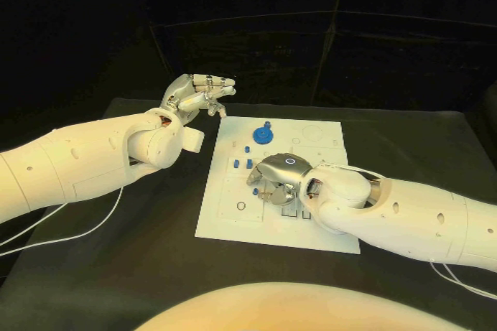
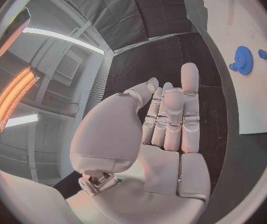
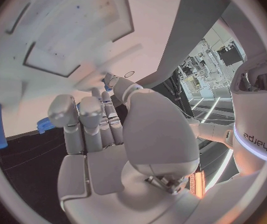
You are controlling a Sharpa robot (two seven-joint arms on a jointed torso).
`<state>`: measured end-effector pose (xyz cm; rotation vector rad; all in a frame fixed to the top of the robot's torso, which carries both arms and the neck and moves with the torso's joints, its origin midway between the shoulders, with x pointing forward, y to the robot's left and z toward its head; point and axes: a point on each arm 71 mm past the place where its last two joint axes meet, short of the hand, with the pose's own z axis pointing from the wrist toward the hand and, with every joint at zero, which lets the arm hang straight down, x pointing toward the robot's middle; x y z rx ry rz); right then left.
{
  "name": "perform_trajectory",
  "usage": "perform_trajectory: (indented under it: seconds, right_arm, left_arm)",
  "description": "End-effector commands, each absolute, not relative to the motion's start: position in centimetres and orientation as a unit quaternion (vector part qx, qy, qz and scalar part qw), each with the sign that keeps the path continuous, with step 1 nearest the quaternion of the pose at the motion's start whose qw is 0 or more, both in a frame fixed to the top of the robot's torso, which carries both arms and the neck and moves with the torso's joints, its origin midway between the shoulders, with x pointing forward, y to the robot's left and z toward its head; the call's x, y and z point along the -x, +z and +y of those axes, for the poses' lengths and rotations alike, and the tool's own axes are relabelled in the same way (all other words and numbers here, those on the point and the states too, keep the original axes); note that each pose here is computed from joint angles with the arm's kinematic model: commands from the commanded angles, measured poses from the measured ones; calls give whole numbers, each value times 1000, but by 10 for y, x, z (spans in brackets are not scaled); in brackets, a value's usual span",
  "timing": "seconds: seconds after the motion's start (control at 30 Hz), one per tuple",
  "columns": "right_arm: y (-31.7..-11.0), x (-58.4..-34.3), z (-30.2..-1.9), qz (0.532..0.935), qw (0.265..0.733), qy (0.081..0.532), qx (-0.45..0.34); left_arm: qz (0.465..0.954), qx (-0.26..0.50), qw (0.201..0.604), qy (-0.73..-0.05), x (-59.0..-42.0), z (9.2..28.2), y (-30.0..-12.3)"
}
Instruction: Assemble the parts on the task board
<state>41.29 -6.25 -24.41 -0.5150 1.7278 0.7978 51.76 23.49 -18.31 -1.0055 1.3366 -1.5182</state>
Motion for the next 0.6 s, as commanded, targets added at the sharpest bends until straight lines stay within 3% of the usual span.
perform_trajectory:
  seconds: [0.03, 0.33, 0.47, 0.6]
  right_arm:
    - [-236, -412, -68, 711, 576, 356, 190]
    - [-206, -409, -107, 714, 583, 364, 134]
    - [-186, -423, -132, 727, 590, 332, 116]
    - [-179, -436, -157, 743, 594, 288, 111]
  left_arm:
    - [535, 401, 422, -613, -518, 234, -182]
    - [534, 403, 425, -610, -518, 239, -182]
    - [532, 402, 427, -611, -518, 239, -182]
    - [532, 402, 427, -611, -519, 239, -182]
